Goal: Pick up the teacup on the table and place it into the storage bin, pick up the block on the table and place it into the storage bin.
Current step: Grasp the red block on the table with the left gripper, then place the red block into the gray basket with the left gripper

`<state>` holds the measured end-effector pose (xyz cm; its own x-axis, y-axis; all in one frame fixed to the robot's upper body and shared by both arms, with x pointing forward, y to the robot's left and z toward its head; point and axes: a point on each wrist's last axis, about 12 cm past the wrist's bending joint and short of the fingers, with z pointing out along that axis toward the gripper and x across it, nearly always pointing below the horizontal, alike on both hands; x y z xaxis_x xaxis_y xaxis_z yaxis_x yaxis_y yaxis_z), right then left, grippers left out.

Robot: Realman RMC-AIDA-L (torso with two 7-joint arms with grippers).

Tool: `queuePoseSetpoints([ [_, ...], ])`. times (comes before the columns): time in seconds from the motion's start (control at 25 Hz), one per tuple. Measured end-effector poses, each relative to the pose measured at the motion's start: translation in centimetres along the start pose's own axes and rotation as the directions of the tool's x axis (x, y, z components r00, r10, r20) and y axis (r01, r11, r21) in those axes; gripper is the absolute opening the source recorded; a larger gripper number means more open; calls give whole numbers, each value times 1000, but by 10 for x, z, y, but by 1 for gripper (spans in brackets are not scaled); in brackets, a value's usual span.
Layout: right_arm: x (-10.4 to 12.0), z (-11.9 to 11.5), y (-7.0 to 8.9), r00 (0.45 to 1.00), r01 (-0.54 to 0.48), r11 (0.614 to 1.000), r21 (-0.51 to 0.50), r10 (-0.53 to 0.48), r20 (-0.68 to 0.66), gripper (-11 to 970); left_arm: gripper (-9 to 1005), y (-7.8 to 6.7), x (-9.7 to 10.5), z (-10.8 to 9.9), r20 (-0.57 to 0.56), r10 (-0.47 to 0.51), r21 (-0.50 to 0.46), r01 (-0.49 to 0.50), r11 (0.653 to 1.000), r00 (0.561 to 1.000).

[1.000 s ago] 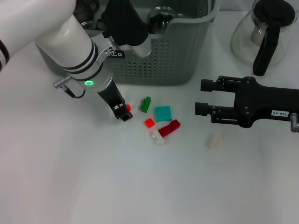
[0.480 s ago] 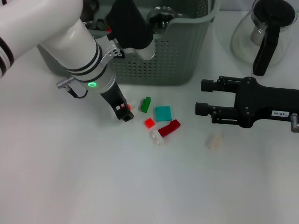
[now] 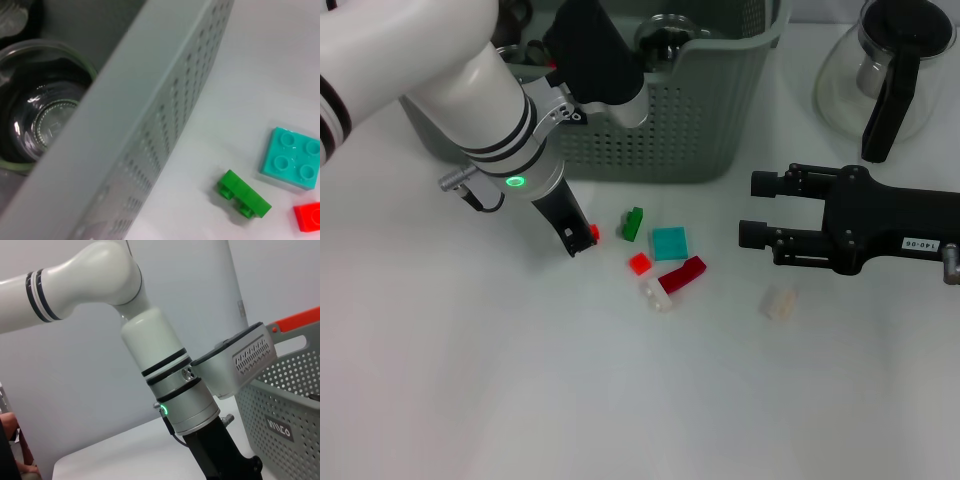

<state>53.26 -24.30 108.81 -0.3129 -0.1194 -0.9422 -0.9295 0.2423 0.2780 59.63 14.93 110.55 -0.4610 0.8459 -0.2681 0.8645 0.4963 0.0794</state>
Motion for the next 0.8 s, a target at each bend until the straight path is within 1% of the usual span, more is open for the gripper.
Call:
queuePoseSetpoints([
  [0.12,0,0,0,1000,0,1000,0,0,0,742,205,0,0,0,0,-2,0,2,1000,1000],
  [0.28,0,-1,0,1000,1,1000,1,-1,-1,743,161,-1,-2,-5,3,-3,12,3,1000,1000],
  [0.4,0,-1,0,1000,1,1000,2,-1,-2,741,154,0,-2,-15,14,-16,50,15,999,1000],
  [0.52,0,-1,0,1000,-2,1000,0,2,-2,741,160,4,5,-30,54,-49,129,41,991,997],
  [0.64,0,-1,0,1000,-2,1000,0,2,-1,741,166,16,23,-48,152,-112,254,71,965,982],
  [0.72,0,-1,0,1000,-1,1000,-1,1,-1,741,170,26,45,-59,266,-176,370,68,927,948],
  [0.76,0,-1,0,1000,-1,1000,-1,1,-1,741,172,27,50,-62,307,-188,401,52,914,933],
  [0.8,0,-1,0,1000,0,1000,-1,0,-1,741,174,28,60,-67,381,-205,470,2,883,901],
])
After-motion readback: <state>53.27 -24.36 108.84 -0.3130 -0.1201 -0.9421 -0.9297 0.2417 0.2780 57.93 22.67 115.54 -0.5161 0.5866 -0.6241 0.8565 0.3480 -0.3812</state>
